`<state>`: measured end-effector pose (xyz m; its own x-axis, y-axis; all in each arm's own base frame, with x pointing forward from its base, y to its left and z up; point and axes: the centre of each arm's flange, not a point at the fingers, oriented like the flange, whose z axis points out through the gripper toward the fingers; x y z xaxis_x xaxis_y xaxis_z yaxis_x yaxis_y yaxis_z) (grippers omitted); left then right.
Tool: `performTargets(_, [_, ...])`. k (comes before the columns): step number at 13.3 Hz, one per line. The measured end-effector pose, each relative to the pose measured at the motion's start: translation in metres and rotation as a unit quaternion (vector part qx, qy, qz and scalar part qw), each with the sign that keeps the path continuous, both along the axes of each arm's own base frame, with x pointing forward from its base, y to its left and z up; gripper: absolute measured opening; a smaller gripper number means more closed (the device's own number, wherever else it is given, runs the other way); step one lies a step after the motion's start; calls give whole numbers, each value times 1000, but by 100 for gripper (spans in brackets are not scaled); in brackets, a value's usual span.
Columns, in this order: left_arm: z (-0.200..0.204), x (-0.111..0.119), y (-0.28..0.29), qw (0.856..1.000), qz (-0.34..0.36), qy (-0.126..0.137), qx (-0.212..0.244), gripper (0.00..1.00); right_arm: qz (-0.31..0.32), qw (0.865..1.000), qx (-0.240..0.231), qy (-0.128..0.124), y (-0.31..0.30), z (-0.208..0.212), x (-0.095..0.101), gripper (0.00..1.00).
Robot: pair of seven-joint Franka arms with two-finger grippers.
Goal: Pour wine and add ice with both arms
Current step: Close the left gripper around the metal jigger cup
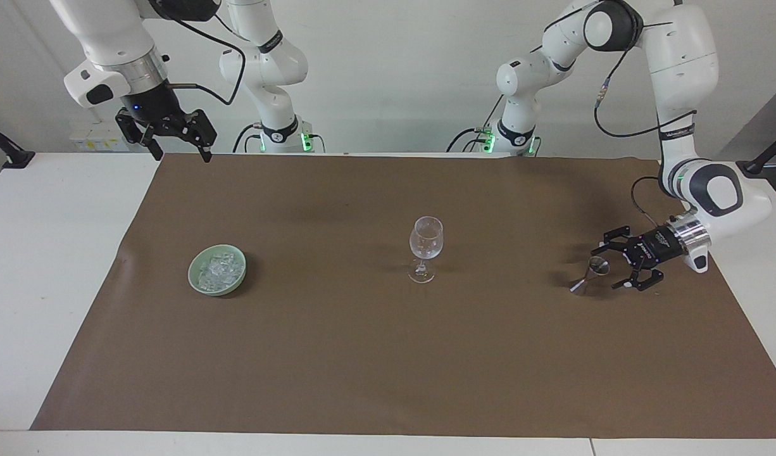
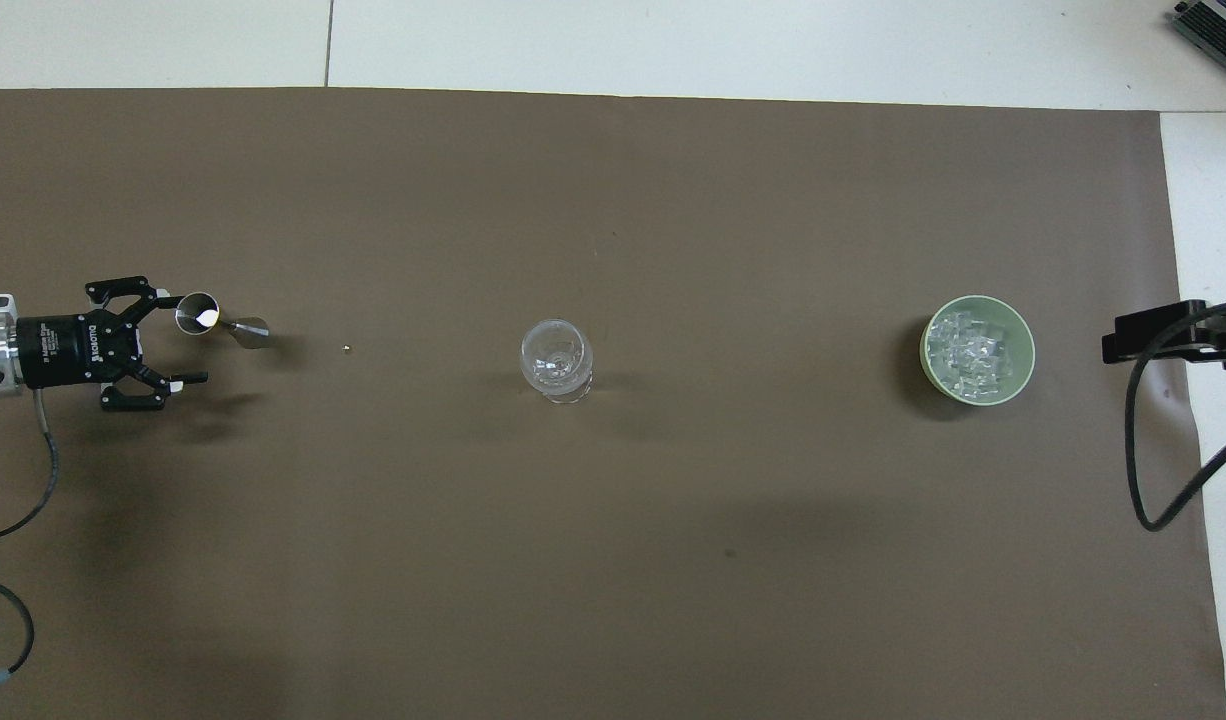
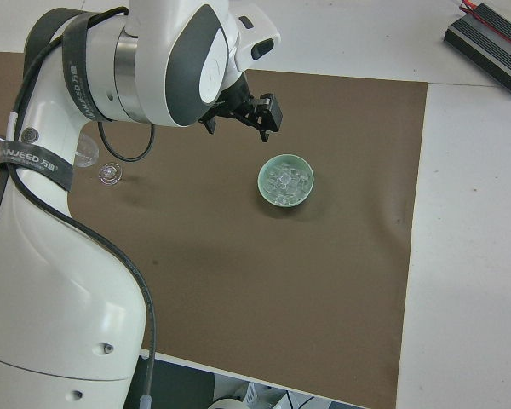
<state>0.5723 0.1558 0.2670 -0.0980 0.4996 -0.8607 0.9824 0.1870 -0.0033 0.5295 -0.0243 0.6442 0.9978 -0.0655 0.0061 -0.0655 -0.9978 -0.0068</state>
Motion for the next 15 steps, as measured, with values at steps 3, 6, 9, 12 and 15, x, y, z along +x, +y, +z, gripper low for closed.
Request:
performTargets(3, [-29,-20,-9,999,16,-23,-29,100,0,1000,0,0,0,0,0,100])
performTargets(6, [-42,-29,-14,998,32,-24,-43,100,0,1000,0,0,0,0,0,100])
performTargets(9, [-41,-29,-12,997,46,-26,-52,100,0,1000,0,0,0,0,0,100])
performTargets(12, [-41,-28,-13,996,59,-29,-62,100,0,1000,0,0,0,0,0,100])
performTargets(15, [-40,-26,-17,995,66,-31,-70,100,0,1000,0,0,0,0,0,100])
